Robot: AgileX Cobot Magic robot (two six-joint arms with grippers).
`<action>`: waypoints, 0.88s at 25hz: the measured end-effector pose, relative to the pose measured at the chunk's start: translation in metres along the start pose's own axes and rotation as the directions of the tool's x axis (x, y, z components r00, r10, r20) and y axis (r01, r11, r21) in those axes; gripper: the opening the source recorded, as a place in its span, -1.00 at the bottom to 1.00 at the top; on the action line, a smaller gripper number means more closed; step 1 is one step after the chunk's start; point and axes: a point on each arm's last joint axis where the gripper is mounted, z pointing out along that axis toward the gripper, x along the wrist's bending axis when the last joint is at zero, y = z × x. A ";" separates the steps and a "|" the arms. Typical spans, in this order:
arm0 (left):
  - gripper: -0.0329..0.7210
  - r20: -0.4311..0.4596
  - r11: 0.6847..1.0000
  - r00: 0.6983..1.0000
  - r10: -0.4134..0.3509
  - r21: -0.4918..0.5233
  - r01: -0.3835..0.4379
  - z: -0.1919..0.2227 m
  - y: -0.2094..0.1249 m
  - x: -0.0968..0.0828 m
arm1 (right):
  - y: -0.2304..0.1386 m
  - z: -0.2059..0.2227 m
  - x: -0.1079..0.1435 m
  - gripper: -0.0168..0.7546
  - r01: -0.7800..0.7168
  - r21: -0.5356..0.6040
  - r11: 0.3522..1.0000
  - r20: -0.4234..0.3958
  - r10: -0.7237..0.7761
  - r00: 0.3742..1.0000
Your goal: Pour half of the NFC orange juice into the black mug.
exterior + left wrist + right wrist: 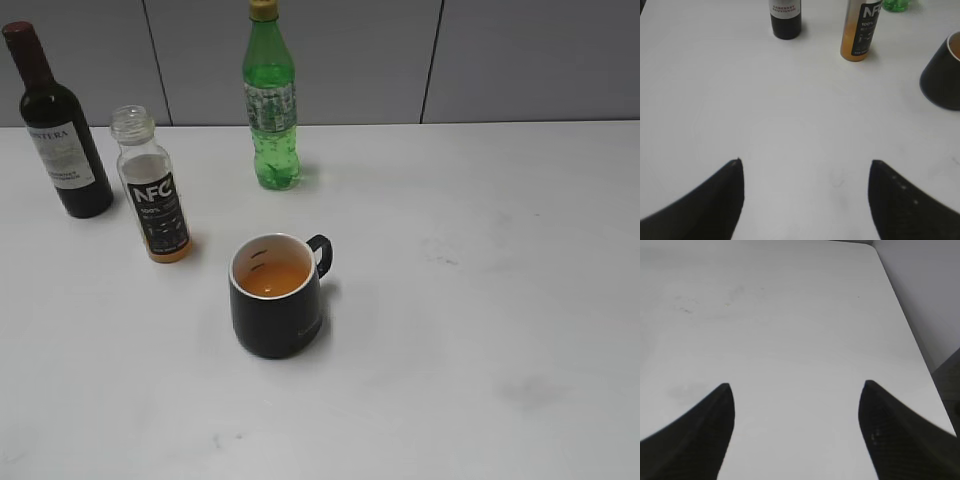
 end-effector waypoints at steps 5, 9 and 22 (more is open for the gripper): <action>0.65 0.003 1.000 1.000 -0.001 0.000 0.001 0.000 0.000 0.000 | 0.000 0.000 0.000 0.57 0.000 0.000 1.000 0.000 0.000 1.000; 0.62 0.003 1.000 1.000 -0.001 0.000 0.001 0.000 0.000 0.000 | 0.000 0.000 0.000 0.57 0.000 0.000 1.000 0.000 0.000 1.000; 0.49 -0.126 0.995 0.988 -0.089 -0.059 0.082 -0.009 -0.006 0.000 | 0.000 0.000 0.000 0.57 0.000 0.000 1.000 0.000 0.000 1.000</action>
